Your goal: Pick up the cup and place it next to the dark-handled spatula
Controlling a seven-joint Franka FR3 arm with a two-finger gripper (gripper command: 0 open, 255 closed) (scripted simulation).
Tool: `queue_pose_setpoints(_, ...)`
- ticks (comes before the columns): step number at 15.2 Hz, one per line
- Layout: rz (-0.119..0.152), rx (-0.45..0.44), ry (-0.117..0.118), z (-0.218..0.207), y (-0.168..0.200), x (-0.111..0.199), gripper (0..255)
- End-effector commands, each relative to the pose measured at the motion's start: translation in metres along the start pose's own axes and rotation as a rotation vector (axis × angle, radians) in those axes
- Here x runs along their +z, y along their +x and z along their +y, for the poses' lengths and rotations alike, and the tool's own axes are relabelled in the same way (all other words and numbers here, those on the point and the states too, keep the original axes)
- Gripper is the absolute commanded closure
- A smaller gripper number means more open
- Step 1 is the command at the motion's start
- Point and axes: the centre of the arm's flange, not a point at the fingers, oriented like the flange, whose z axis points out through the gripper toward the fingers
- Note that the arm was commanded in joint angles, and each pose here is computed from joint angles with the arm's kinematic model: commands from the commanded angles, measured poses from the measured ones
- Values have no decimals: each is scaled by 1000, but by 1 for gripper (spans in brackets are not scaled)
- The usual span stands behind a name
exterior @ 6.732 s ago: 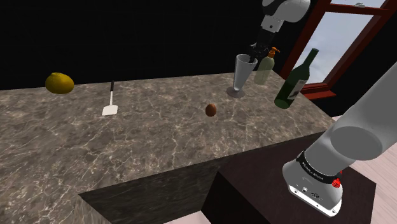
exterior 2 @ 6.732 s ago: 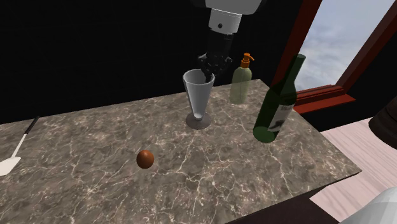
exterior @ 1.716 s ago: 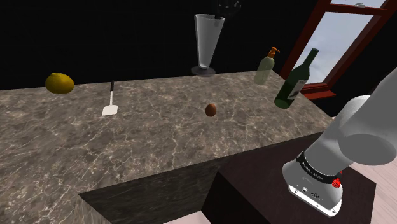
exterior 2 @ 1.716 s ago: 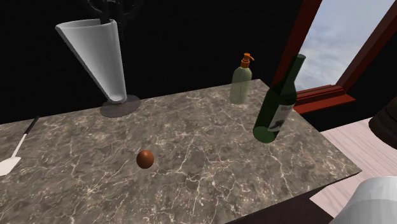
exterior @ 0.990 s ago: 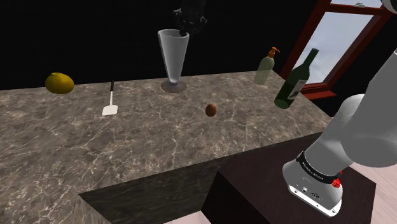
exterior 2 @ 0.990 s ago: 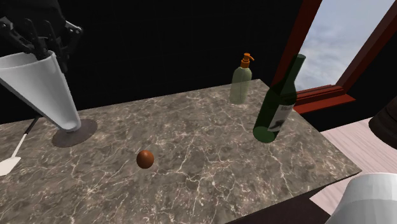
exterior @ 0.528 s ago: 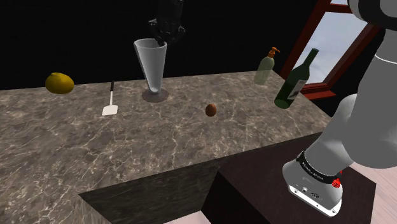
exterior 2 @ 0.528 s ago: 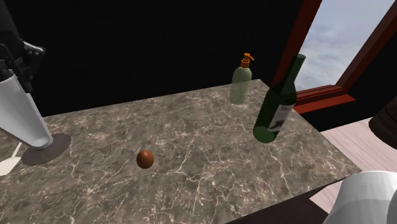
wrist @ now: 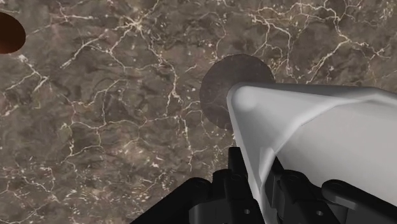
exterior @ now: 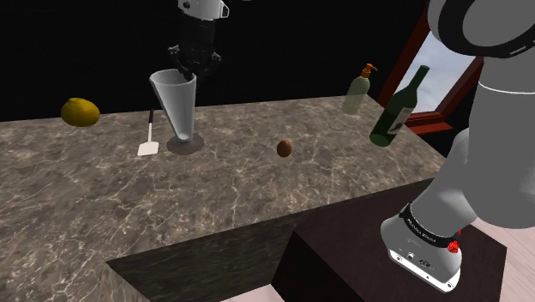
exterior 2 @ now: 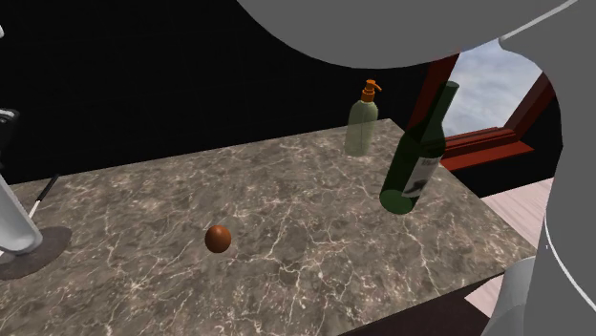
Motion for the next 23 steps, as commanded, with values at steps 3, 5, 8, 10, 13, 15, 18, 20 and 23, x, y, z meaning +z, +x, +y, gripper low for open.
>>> queue_pose_setpoints(3,2,0,1,3,1,21,255)
queue_pose_setpoints(5,2,0,1,5,2,31,255)
queue_pose_setpoints(8,2,0,1,8,2,46,255)
queue_pose_setpoints(10,2,0,1,10,3,57,255)
queue_pose_setpoints(13,2,0,1,11,3,61,255)
queue_pose_setpoints(15,2,0,1,11,3,61,255)
queue_pose_setpoints(18,2,0,1,11,3,61,255)
queue_pose_setpoints(20,2,0,1,11,3,61,0)
queue_pose_setpoints(23,2,0,1,11,3,61,0)
